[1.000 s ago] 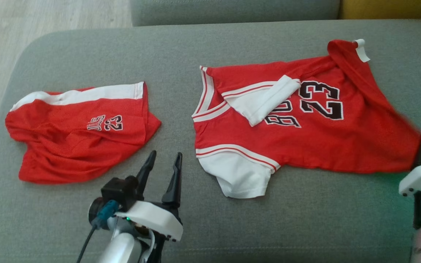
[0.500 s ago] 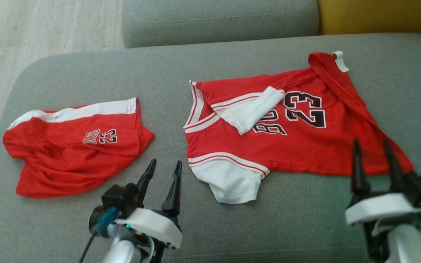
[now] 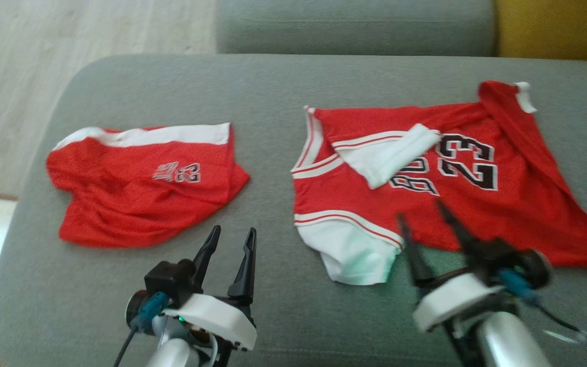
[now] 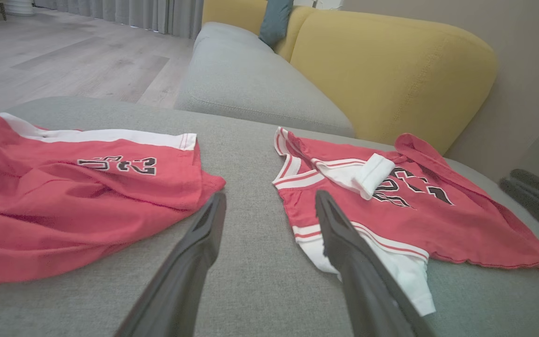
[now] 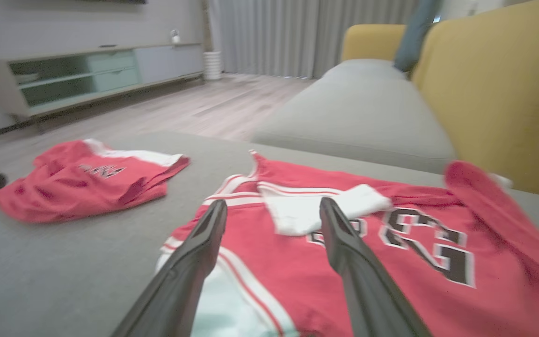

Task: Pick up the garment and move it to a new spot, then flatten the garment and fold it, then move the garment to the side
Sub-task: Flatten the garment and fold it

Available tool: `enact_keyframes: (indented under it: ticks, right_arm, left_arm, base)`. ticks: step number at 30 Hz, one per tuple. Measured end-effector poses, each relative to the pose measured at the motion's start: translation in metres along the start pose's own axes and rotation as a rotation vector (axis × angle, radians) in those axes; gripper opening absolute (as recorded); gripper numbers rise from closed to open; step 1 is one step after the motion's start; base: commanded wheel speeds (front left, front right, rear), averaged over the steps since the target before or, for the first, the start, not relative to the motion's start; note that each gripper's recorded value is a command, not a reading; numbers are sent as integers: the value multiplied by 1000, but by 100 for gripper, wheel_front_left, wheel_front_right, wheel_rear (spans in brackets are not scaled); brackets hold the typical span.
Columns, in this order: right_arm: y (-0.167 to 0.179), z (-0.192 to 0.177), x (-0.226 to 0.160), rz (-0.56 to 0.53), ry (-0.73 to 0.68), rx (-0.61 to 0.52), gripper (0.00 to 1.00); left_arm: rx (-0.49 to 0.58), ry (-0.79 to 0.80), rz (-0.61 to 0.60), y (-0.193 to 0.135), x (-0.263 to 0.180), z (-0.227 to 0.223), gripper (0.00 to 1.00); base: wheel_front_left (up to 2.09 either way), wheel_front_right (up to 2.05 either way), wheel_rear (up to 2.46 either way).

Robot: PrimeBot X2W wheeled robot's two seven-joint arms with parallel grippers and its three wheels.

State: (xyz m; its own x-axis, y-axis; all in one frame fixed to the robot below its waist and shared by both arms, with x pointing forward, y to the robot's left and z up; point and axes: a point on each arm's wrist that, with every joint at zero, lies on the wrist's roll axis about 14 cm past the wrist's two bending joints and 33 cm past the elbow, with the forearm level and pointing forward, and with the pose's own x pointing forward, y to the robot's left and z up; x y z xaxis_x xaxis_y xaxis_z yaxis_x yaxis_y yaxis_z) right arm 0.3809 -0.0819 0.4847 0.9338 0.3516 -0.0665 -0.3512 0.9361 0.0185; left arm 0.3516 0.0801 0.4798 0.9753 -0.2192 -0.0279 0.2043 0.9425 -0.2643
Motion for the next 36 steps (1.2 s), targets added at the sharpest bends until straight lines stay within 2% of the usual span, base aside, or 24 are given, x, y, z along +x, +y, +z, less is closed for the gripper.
enact_keyframes:
  ticks: [5, 9, 14, 20, 22, 25, 26, 31, 36]
  right_arm:
    - [68, -25, 20, 228, 131, -93, 100]
    - [97, -61, 26, 342, 279, -177, 100]
    - [110, -92, 30, 413, 392, -269, 100]
    - [101, -108, 40, 406, 446, -319, 100]
    - [98, -113, 39, 399, 466, -317, 0]
    - [93, -115, 39, 382, 469, -292, 0]
    - [95, -110, 40, 372, 447, -211, 0]
    - [114, -87, 41, 382, 373, 37, 0]
    - [114, -85, 39, 347, 393, 234, 0]
  left_arm:
    - [-19, 0, 67, 18, -9, 0, 100]
    - [-20, -1, 124, 32, -18, 0, 100]
    - [-28, -5, 189, 49, -29, 1, 100]
    - [-32, 1, 234, 61, -35, -1, 100]
    - [-33, 5, 238, 62, -35, -3, 100]
    - [-33, 9, 234, 61, -34, -4, 100]
    - [-33, 9, 226, 59, -33, -4, 100]
    - [-29, 0, 200, 53, -26, 0, 100]
    - [-29, 2, 183, 49, -23, -1, 100]
  base:
    - [0, 0, 0]
    - [0, 0, 0]
    - [0, 0, 0]
    - [0, 0, 0]
    - [0, 0, 0]
    - [0, 0, 0]
    - [0, 0, 0]
    - [0, 0, 0]
    - [0, 0, 0]
